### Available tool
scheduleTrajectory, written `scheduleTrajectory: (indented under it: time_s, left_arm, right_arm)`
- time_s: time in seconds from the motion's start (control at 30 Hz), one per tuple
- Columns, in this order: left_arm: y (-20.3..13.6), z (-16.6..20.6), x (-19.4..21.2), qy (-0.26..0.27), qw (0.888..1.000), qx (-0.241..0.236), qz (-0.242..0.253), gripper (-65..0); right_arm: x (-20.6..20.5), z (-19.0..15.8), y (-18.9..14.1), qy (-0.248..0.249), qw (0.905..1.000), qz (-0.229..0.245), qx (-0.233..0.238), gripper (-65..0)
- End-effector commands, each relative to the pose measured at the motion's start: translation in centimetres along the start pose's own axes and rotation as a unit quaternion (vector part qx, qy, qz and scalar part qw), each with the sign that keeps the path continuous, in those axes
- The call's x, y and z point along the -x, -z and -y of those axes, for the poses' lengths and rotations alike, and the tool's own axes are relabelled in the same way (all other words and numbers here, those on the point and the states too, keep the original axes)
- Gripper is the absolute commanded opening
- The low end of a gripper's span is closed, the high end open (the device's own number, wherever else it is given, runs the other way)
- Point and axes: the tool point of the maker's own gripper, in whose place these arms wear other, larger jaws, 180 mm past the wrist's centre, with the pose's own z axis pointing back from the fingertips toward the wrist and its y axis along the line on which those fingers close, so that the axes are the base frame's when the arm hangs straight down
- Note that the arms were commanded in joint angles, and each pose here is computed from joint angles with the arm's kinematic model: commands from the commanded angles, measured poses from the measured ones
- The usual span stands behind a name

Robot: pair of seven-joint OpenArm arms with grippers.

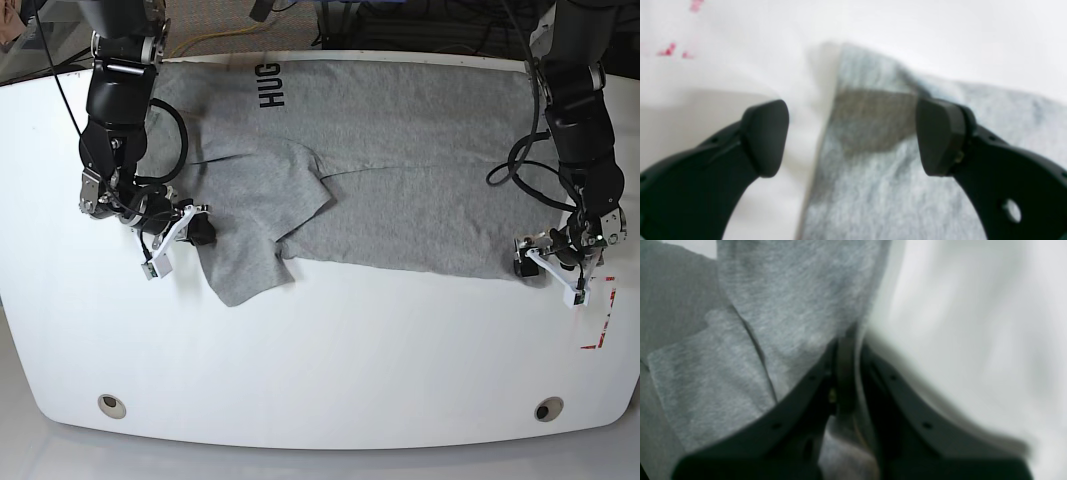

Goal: Fold the T-shirt properly
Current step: 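Grasp the grey shirt's hem corners with both grippers, then lift the hem and fold it over onto the collar edge with both grippers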

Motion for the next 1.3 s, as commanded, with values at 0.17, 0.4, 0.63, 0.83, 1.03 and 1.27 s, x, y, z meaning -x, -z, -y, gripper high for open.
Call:
scheduleTrajectory:
  time_s: [0.17, 0.4, 0.63, 0.83, 1.03, 1.27]
  left_arm:
    - [0.1, 1.9, -2.0, 0.021, 0.999, 0.031, 0.022, -14.6]
    - [0.0, 2.0, -2.2, 0.020, 0.999, 0.032, 0.025, -55.6]
    - [-0.6, 2.0, -3.5, 0.028, 0.998, 0.029, 0.045, -65.0]
    - [-3.2, 2.3, -5.2, 0.071, 0.993, 0.014, 0.091, -65.0]
    - [-5.7, 2.8, -5.0, 0.114, 0.989, -0.001, 0.095, -65.0]
    - [-8.7, 3.5, -3.2, 0.163, 0.983, -0.019, 0.085, -65.0]
  right_arm:
    - [-2.1, 0.3, -0.5, -0.012, 0.9997, 0.019, 0.005, -64.0]
    - [-3.7, 0.3, -0.7, -0.021, 0.9993, 0.031, 0.006, -64.2]
    - [-5.6, 0.4, -1.0, -0.032, 0.9986, 0.041, 0.009, -64.4]
    - [-8.0, 0.5, -2.7, -0.066, 0.9954, 0.066, 0.023, -64.5]
    - [-9.2, -0.4, -4.4, -0.110, 0.9919, 0.052, 0.037, -65.0]
    - [-9.0, -2.6, -6.8, -0.180, 0.9810, 0.044, 0.059, -65.0]
